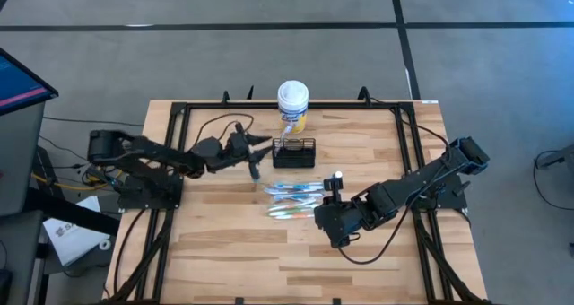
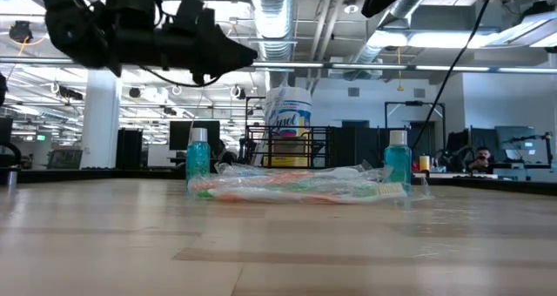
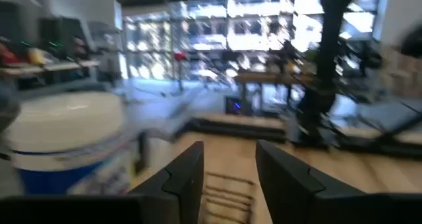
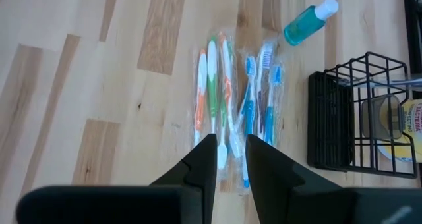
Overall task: Pick & Place toothbrushing station
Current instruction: Put the green toothbrush into the black wire organizer
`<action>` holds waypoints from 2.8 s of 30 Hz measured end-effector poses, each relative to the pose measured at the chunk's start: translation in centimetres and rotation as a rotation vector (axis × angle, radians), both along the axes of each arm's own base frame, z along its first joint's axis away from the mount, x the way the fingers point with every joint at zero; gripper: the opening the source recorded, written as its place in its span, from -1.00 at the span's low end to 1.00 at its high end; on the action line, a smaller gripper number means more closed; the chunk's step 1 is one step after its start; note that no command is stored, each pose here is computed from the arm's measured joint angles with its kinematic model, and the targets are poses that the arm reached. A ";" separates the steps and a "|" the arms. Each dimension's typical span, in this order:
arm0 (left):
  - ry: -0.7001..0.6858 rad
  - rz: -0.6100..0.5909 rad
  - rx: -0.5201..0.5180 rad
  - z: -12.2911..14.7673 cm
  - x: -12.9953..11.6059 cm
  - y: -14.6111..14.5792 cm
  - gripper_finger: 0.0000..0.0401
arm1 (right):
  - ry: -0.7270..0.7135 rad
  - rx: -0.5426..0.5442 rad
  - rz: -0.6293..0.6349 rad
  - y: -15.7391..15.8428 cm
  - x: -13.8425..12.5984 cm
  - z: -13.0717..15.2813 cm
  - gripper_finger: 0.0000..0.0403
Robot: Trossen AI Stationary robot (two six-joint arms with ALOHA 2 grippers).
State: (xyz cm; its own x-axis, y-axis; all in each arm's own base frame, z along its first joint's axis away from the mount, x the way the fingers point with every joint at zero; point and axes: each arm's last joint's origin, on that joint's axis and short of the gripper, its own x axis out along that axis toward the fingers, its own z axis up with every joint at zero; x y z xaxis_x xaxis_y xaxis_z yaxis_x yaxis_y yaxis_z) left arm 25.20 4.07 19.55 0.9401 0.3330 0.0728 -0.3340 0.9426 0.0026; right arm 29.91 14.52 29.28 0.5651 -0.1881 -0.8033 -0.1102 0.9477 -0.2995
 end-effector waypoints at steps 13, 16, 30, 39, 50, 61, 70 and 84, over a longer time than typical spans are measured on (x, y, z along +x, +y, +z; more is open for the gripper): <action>0.103 -0.225 -0.002 0.0 -0.3 -5.7 -0.44 | 0.142 -0.048 -0.054 0.1 2.2 -4.4 -0.65; 0.105 -0.252 -0.001 -0.1 -0.4 -6.4 -0.44 | 0.183 -0.066 -0.088 -0.1 2.7 -5.9 -0.65; 0.113 -0.306 0.002 -0.2 -0.5 -7.7 -0.46 | 0.210 -0.037 -0.259 -2.8 1.1 -9.5 -0.65; 0.113 -0.306 0.002 -0.2 -0.5 -7.7 -0.46 | 0.045 0.114 -0.286 -4.1 -2.3 -11.0 -0.65; 0.114 -0.314 -0.005 -0.2 -0.6 -7.9 -0.46 | 0.047 0.128 -0.253 -3.8 -2.0 -12.9 -0.65; 0.121 -0.314 -0.005 -0.3 -0.6 -7.9 -0.46 | 0.038 0.124 -0.242 -3.9 -1.6 -13.2 -0.65; 0.126 -0.314 -0.005 -0.4 -0.6 -7.9 -0.46 | 0.055 0.110 -0.255 -4.4 -0.6 -14.9 -0.65; 0.133 -0.314 -0.005 -0.5 -0.7 -7.9 -0.46 | 0.067 0.091 -0.227 -4.4 -0.7 -14.9 -0.96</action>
